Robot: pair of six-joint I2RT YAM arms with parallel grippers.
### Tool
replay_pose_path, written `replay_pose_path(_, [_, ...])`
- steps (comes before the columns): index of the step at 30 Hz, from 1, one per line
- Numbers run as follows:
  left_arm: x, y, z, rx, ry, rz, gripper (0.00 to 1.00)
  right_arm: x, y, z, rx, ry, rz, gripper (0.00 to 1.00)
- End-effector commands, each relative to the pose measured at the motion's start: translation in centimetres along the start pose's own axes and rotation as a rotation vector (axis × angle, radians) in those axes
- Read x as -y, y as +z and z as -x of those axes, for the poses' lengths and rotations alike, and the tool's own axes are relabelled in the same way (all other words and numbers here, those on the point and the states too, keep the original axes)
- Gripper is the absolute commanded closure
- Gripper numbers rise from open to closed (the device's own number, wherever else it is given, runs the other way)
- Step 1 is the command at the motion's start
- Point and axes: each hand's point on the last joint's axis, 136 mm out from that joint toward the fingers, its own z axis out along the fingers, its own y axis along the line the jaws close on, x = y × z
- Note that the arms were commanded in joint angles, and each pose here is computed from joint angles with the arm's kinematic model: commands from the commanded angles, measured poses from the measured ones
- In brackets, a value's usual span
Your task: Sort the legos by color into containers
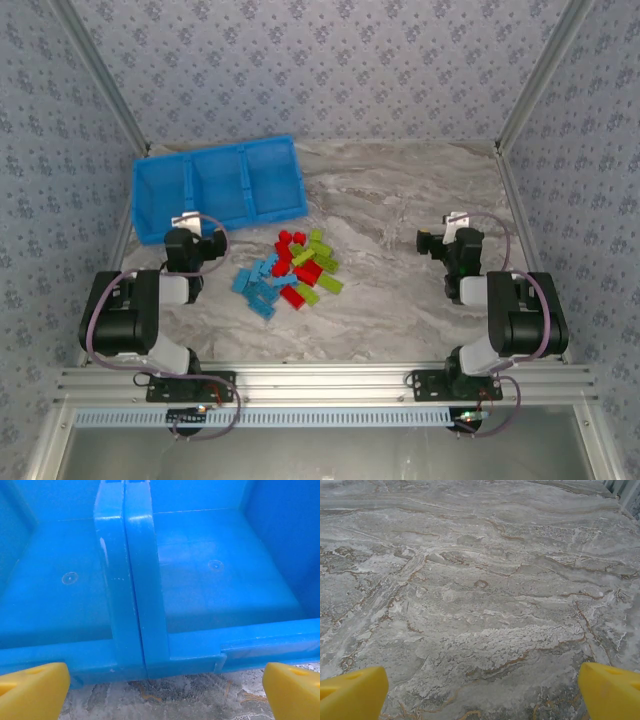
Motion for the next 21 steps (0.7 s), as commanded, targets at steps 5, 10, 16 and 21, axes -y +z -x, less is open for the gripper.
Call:
replay_pose_path(5, [-0.4,0.4,1.8,0.051,0.005,0.016,0.01,0.2,0.4,1.1,0.032,0.015,-0.013,0.0])
replay_pose_path(10, [-0.4,0.4,1.8,0.052,0.005,0.017,0.01,0.2,0.4,1.1,0.03,0.02,-0.01,0.0])
replay_pose_path(16, [-0.4,0.4,1.8,0.052,0.006,0.016,0.01,0.2,0.3,1.1,0.033,0.021,-0.006,0.0])
replay_pose_path(21, [-0.3,0.3,2.0,0.05,0.01,0.013,0.01,0.5,-2.7,4.6,0.051,0.019,-0.077,0.0])
